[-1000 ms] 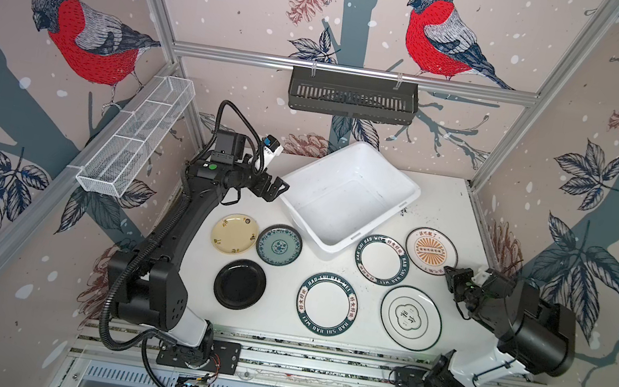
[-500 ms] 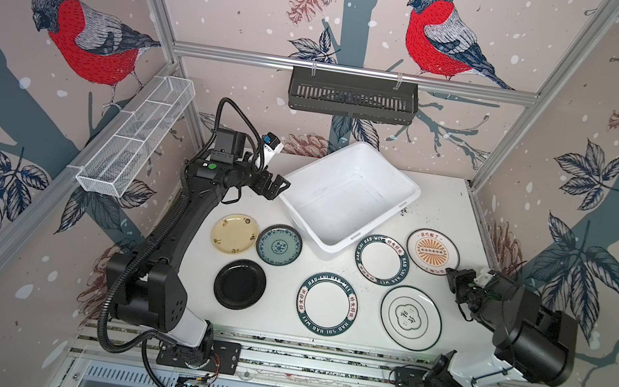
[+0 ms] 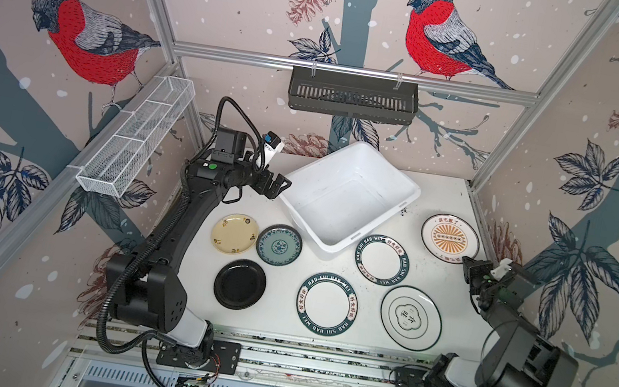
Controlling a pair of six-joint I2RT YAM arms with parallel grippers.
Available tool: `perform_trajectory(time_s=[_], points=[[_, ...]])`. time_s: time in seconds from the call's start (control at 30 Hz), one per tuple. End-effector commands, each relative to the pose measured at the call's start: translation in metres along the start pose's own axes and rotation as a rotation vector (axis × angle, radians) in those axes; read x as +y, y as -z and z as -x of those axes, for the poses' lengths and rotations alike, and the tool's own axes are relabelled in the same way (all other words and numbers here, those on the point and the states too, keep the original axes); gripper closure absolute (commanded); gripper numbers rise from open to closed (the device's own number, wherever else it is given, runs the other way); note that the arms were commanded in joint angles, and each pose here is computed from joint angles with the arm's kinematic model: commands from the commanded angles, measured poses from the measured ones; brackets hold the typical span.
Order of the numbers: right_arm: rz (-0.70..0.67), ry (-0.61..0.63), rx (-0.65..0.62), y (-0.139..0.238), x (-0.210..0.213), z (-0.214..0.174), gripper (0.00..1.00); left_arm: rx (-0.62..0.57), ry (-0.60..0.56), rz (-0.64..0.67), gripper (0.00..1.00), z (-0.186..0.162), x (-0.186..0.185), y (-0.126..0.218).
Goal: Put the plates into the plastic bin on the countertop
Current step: 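Lift the sunburst plate with the right gripper and carry it over the bin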
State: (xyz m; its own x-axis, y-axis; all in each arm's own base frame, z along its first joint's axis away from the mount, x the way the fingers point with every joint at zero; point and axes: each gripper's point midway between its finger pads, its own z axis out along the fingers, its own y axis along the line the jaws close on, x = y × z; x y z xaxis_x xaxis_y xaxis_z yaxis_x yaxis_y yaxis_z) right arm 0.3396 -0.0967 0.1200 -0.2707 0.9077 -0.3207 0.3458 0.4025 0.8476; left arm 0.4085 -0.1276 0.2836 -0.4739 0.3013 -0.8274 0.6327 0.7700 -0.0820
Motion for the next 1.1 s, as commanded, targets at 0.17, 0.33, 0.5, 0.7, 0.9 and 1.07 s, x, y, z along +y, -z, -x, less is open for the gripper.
perform_trajectory(time_s=[0.17, 0.33, 0.5, 0.7, 0.9, 1.07], points=[[0.056, 0.024, -0.048, 0.018, 0.044, 0.019, 0.99, -0.058, -0.018, -0.013, 0.01, 0.018, -0.003, 0.003], [0.109, 0.056, -0.054, 0.025, 0.076, 0.026, 0.99, -0.067, -0.014, -0.021, 0.01, 0.02, -0.005, 0.003], [0.149, 0.102, -0.034, 0.023, 0.114, 0.022, 0.99, -0.083, -0.01, -0.019, 0.01, 0.024, -0.005, 0.004], [0.203, 0.187, 0.008, 0.012, 0.174, 0.003, 0.99, -0.107, -0.003, -0.016, 0.02, 0.034, -0.004, 0.007], [0.266, 0.25, 0.074, -0.008, 0.228, -0.031, 0.99, -0.127, -0.007, 0.013, 0.02, 0.045, -0.002, 0.015], [0.284, 0.285, 0.151, -0.038, 0.255, -0.065, 0.99, -0.142, -0.001, 0.042, 0.03, 0.051, 0.001, 0.022]])
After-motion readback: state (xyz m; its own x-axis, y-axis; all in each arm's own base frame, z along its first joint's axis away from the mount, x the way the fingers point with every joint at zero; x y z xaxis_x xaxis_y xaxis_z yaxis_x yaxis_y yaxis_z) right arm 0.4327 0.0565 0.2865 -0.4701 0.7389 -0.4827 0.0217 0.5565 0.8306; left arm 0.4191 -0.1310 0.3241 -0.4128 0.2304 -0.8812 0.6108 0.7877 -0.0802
